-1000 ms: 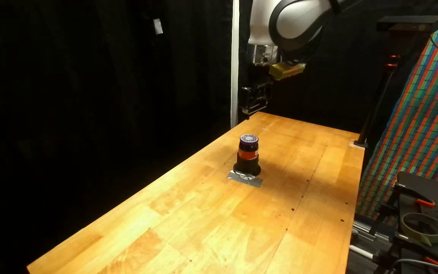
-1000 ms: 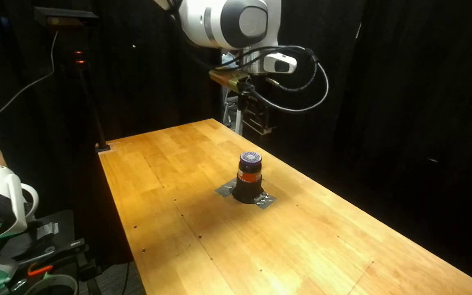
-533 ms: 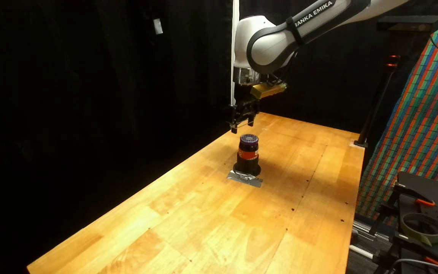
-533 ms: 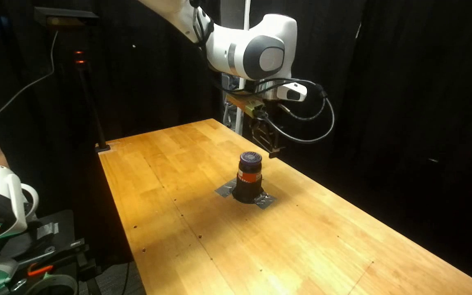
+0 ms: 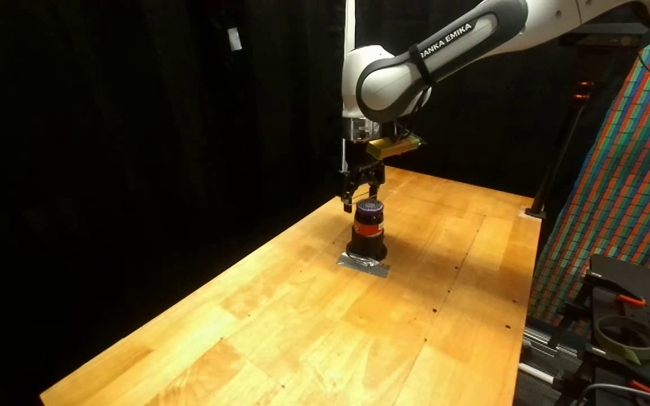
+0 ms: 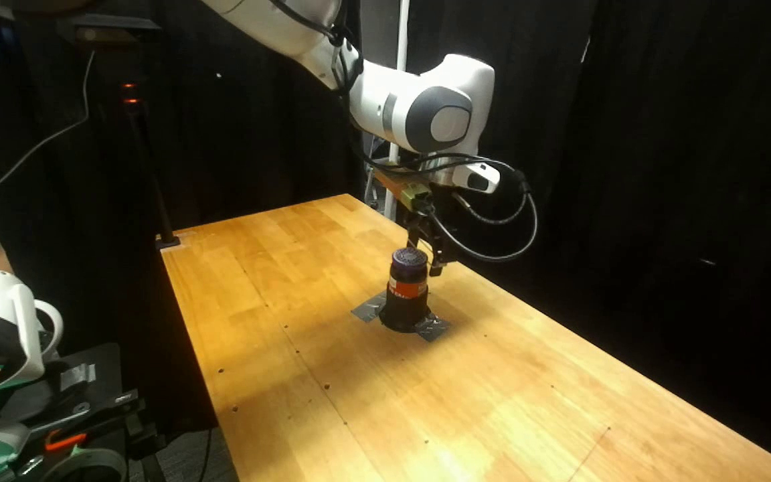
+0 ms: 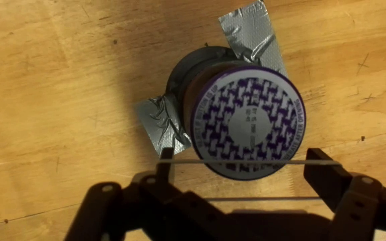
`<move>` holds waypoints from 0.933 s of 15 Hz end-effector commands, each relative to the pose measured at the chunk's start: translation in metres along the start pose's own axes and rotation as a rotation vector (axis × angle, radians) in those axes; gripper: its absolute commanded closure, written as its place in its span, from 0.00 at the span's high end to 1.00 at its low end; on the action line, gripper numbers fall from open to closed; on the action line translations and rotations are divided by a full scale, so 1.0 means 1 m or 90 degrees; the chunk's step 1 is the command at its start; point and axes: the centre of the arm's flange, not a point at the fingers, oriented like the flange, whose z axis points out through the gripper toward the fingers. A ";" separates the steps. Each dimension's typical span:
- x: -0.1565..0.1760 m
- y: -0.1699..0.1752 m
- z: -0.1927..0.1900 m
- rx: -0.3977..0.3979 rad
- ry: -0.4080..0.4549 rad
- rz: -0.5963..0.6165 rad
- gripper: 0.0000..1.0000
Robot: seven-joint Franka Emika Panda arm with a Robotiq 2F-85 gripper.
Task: Put a rubber band around the base of the cup
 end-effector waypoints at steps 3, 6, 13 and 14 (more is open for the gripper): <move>0.009 0.000 0.007 0.002 -0.033 0.016 1.00; 0.005 0.002 0.011 -0.002 -0.053 0.017 1.00; -0.025 0.004 0.000 0.007 -0.145 0.005 1.00; -0.029 0.004 0.000 0.008 -0.155 0.005 1.00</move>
